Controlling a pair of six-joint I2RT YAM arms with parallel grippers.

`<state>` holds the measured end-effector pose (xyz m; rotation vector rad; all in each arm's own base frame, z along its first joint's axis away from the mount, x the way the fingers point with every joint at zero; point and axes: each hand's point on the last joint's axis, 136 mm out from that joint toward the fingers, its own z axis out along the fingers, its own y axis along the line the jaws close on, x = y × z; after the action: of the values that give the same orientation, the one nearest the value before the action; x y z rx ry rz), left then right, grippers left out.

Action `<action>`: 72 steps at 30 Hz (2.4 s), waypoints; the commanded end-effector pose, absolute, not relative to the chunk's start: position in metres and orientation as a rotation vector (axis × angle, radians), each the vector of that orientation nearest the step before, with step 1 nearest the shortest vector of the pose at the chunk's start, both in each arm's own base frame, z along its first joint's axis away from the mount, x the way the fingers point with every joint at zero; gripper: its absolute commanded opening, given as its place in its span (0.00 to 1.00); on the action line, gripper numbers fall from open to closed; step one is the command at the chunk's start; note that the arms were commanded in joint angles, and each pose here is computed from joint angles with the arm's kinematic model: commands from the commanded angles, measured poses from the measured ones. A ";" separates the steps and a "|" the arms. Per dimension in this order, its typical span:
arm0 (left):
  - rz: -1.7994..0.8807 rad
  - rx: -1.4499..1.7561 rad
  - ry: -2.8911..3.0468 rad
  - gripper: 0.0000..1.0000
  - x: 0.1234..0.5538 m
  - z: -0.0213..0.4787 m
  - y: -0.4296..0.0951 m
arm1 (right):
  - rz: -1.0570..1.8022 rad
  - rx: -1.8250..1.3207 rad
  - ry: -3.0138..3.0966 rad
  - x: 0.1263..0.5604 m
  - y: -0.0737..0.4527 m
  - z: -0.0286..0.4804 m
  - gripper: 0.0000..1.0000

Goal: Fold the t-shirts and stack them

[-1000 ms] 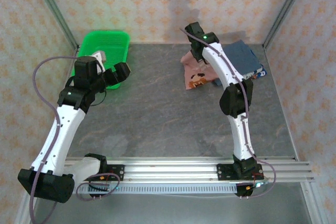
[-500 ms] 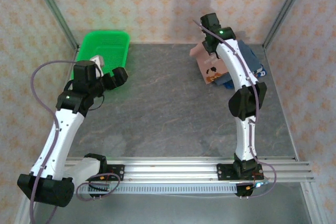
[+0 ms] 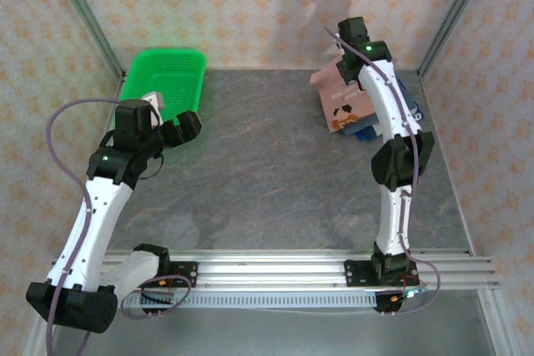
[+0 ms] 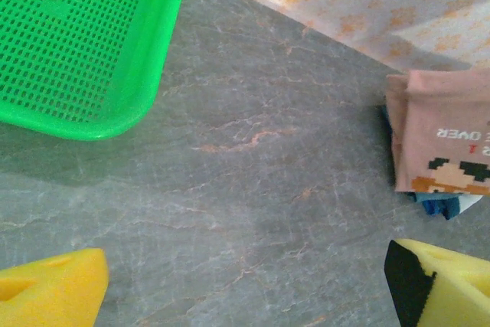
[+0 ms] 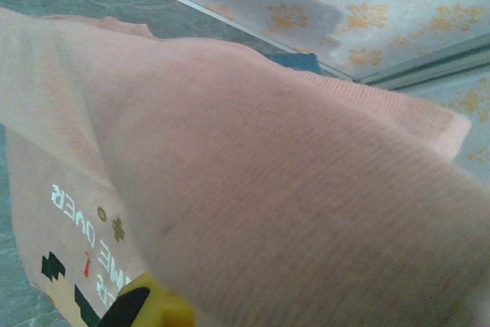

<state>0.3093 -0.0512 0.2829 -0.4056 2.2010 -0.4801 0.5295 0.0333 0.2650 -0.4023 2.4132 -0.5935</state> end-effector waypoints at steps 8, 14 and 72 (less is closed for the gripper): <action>-0.391 -0.404 2.248 0.95 0.304 0.275 -0.039 | -0.547 -0.282 2.366 0.539 0.000 0.283 0.00; -0.358 -0.406 2.287 0.95 0.300 0.267 -0.036 | -0.553 -0.225 2.401 0.562 -0.011 0.251 0.00; 0.367 -0.548 1.786 1.00 0.304 0.141 0.083 | -0.029 0.578 1.787 0.345 -0.078 0.120 0.99</action>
<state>0.2916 0.0711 0.1155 -0.5141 1.9435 0.3348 0.3176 -0.0723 0.0766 0.6052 2.0252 -0.0550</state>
